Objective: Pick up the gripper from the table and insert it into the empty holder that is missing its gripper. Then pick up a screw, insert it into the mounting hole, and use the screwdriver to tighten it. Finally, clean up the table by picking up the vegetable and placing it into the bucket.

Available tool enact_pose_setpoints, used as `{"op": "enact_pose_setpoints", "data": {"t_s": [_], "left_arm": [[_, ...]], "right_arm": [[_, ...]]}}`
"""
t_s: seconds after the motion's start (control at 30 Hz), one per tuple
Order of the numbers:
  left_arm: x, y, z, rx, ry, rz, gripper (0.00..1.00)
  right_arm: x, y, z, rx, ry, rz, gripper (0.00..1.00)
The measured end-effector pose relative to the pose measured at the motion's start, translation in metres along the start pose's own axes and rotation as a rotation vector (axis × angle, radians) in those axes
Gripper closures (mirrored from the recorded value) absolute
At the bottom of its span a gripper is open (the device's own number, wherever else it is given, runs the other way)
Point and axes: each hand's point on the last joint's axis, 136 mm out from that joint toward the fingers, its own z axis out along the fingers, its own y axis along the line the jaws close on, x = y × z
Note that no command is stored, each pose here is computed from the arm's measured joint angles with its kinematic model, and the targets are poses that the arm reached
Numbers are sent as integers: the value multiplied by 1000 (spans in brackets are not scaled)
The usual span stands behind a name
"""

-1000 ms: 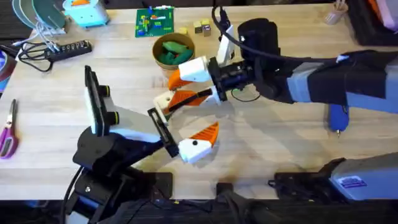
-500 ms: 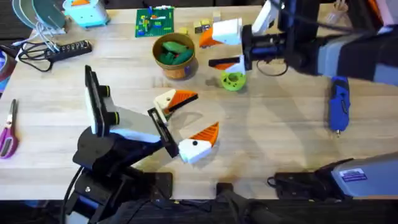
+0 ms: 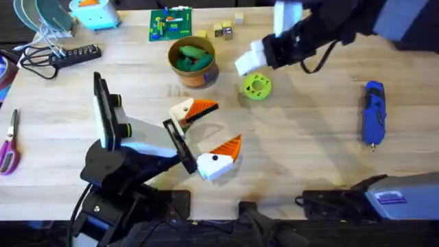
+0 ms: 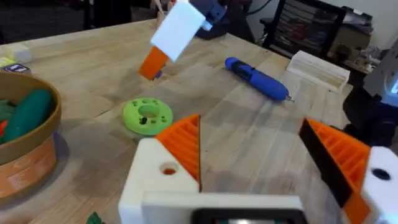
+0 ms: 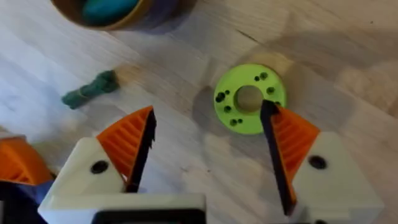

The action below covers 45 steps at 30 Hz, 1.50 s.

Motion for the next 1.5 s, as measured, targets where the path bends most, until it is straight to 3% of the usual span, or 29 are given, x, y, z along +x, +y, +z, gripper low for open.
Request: {"op": "enact_pose_setpoints", "data": {"t_s": [0.2, 0.3, 0.53, 0.7, 1.0, 1.5], "left_arm": [[0, 0, 0, 0, 0, 0, 8], [0, 0, 0, 0, 0, 0, 8], [0, 0, 0, 0, 0, 0, 8], [0, 0, 0, 0, 0, 0, 8], [0, 0, 0, 0, 0, 0, 8], [0, 0, 0, 0, 0, 0, 8]], "right_arm": [[11, 5, 27, 103, 72, -266, 15], [17, -1, 40, 139, 117, -314, 133], [28, -10, 59, 176, 181, -347, 405], [29, -3, 61, 174, 183, -373, 422], [36, 1, 74, 166, 215, -397, 612], [41, -4, 85, 174, 241, -394, 682]]}}
